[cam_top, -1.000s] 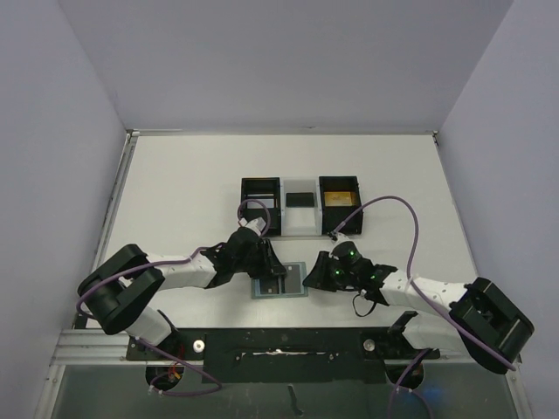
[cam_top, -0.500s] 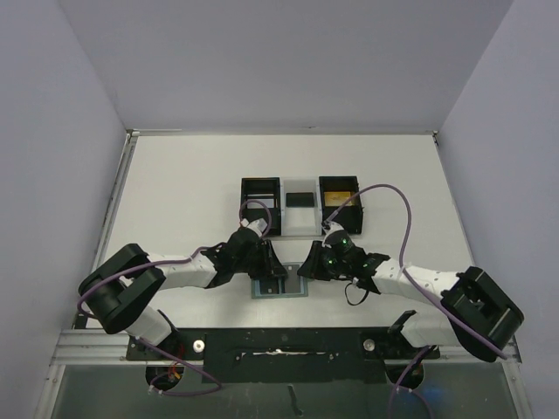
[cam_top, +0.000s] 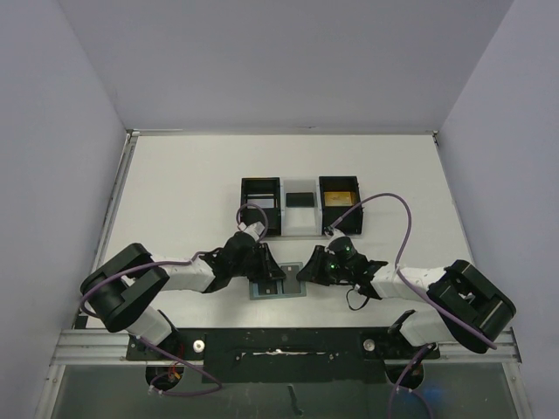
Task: Take the credit cards out of the card holder
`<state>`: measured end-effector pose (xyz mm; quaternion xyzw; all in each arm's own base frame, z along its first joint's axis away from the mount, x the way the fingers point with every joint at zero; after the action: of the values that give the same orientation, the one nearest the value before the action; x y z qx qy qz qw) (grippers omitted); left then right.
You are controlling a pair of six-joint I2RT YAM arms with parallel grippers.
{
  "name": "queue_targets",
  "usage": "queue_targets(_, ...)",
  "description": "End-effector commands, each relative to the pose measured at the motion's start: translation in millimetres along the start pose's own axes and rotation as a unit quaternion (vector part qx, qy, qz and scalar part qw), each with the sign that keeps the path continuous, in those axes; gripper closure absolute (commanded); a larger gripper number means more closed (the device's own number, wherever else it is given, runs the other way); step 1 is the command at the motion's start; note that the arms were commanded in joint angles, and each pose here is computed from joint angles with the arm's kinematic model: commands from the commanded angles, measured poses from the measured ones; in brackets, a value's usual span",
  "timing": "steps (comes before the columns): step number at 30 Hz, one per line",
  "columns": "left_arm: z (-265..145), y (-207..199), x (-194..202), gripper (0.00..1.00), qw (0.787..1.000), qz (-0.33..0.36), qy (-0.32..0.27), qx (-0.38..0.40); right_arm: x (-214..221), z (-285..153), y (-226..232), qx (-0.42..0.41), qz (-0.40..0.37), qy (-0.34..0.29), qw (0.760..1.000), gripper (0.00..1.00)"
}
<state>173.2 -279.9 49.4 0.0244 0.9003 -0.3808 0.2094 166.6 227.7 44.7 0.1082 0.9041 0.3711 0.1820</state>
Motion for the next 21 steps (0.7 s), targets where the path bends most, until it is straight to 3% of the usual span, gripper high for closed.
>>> queue_targets(1, -2.6, -12.1, -5.3, 0.81, 0.999, 0.0, -0.018, 0.029, 14.2, 0.3, -21.7, 0.038, 0.003, 0.021, 0.999, 0.82)
queue_targets(12, -7.4, -31.7, -15.0, 1.0, 0.996, -0.008, -0.039, 0.08, 10.6, -1.1, -12.8, 0.03, -0.007, 0.02, 0.999, 0.82)
queue_targets(21, -15.4, -28.9, -18.0, 1.0, 0.996, -0.009, -0.052, 0.078, 9.9, -3.9, -13.8, 0.034, -0.006, 0.015, 0.999, 0.82)
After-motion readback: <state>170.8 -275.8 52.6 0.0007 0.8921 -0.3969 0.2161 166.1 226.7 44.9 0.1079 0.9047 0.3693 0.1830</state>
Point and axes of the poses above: each gripper's point midway between its finger pads, its own z axis out along the fingers, its own y axis along the line the jaws close on, x = y × z, the point moved 4 cm from there along -z, back along the fingers, and after that the axes turned 8 degrees about z, right-handed, at the moved point
